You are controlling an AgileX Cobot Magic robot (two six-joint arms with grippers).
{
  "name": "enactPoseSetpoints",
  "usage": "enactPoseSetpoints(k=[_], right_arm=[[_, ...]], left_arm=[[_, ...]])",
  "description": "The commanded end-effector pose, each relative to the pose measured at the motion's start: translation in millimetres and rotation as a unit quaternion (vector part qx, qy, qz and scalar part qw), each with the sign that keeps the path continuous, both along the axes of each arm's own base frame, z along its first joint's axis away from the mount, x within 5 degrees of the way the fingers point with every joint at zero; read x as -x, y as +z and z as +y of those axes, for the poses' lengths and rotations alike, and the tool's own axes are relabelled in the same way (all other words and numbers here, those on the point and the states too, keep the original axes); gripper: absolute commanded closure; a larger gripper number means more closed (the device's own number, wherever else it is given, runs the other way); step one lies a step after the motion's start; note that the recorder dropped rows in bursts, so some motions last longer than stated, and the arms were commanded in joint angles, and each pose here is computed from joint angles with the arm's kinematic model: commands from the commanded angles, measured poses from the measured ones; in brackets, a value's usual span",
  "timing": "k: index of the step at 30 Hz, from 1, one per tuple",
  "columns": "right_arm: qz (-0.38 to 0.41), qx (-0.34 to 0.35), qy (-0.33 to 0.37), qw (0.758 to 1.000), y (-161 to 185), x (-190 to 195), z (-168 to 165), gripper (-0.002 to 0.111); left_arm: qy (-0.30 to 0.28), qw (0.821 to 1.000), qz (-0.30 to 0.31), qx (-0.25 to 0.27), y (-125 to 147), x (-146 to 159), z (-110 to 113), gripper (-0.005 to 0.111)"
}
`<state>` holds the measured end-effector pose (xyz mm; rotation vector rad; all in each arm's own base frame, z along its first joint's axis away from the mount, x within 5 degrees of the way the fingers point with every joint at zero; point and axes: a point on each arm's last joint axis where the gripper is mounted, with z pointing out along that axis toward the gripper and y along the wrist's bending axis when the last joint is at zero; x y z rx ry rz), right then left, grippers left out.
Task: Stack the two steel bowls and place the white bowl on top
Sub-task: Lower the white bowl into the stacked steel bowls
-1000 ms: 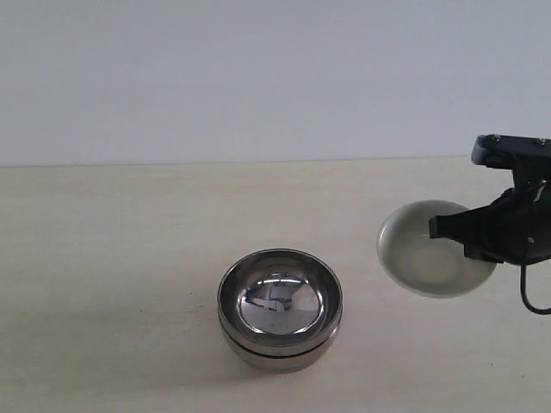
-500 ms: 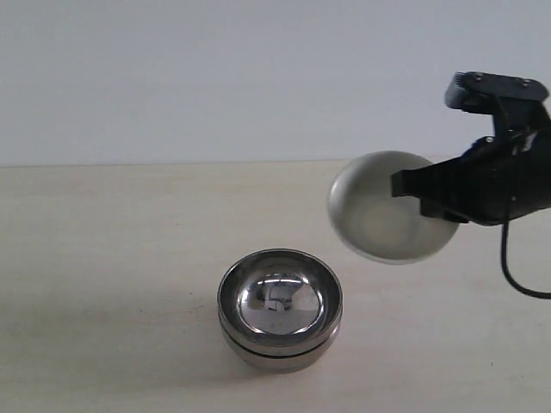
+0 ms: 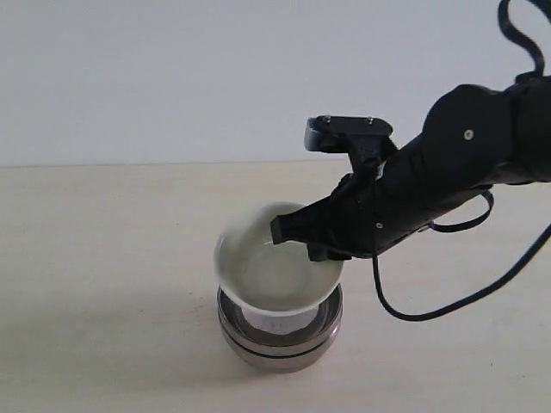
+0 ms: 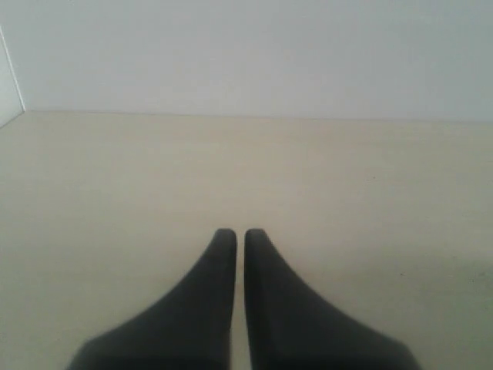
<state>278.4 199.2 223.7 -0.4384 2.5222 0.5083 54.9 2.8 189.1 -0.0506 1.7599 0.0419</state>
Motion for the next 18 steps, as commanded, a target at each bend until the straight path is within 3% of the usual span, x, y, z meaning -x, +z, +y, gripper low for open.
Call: enactPoseSetpoints(k=[1, 18], right_arm=[[0.005, 0.0, -0.003, 1.0, -11, -9, 7, 0.108], [0.034, 0.02, -0.005, 0.999, -40, -15, 11, 0.108]], left_arm=[[0.001, 1.0, 0.0, -0.005, -1, 0, 0, 0.103], [0.001, 1.0, 0.0, -0.005, -1, 0, 0, 0.103]])
